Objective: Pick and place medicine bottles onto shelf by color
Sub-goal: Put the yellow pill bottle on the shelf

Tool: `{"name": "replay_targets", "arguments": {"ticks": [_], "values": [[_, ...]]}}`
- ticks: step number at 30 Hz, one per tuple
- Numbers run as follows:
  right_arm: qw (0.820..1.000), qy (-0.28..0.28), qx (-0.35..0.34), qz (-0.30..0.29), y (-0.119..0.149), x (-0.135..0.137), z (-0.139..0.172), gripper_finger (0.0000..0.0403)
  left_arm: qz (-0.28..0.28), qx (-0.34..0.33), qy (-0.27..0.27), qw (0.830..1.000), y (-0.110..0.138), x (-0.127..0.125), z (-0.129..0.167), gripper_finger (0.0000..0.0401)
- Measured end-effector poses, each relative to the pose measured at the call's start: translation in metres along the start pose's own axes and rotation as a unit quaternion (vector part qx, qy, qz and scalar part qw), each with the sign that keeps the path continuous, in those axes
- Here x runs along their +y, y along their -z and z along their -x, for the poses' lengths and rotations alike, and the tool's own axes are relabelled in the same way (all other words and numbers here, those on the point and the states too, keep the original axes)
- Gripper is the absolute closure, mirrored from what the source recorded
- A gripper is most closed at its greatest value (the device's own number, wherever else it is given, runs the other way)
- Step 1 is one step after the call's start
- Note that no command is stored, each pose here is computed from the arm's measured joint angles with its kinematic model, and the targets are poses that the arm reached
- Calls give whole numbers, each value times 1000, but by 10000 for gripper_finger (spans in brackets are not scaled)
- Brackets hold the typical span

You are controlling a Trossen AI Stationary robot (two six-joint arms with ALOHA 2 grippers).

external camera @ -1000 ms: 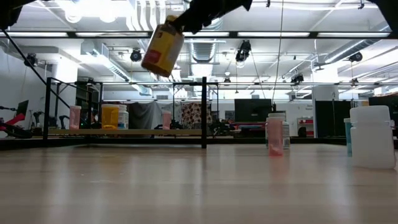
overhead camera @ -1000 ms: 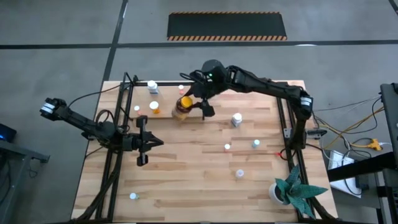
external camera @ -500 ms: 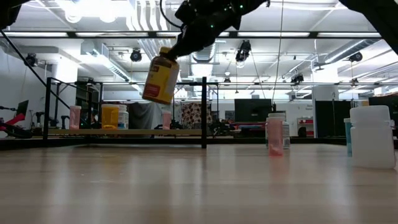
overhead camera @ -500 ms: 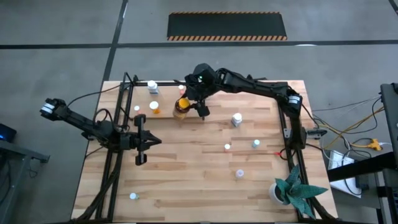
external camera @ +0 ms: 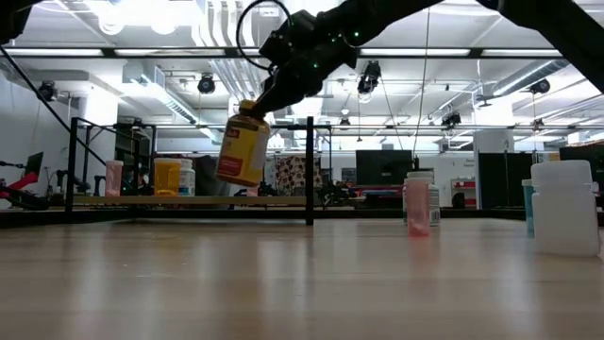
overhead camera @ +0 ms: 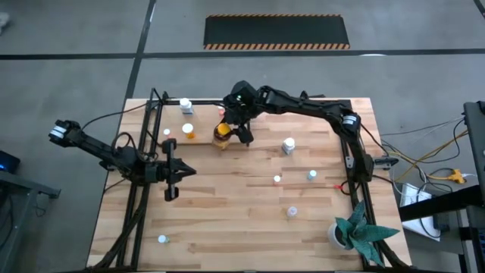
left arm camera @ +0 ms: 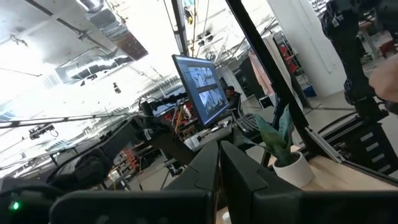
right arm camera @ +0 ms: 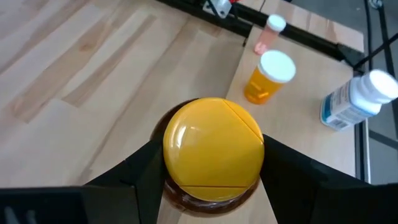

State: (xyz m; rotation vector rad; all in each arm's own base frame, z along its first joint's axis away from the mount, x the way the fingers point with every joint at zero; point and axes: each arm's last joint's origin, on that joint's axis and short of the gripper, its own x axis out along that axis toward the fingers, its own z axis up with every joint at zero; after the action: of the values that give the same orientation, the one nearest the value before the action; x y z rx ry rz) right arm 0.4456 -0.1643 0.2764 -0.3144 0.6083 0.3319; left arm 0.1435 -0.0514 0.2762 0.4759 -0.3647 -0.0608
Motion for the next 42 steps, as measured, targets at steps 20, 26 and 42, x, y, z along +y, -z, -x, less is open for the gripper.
{"name": "replay_targets", "arguments": {"ticks": [20, 26, 42], "values": [[999, 37, 9, -34, 9, -12, 1, 190, 1, -2, -1, 1000, -1, 1, 1, 401], [998, 51, 20, -35, 10, -13, 2, 190, 1, -2, -2, 1000, -1, 1, 1, 401], [994, 89, 34, -51, 7, -15, 5, 114, 1, -4, -3, 1000, -1, 1, 1, 401]]}}
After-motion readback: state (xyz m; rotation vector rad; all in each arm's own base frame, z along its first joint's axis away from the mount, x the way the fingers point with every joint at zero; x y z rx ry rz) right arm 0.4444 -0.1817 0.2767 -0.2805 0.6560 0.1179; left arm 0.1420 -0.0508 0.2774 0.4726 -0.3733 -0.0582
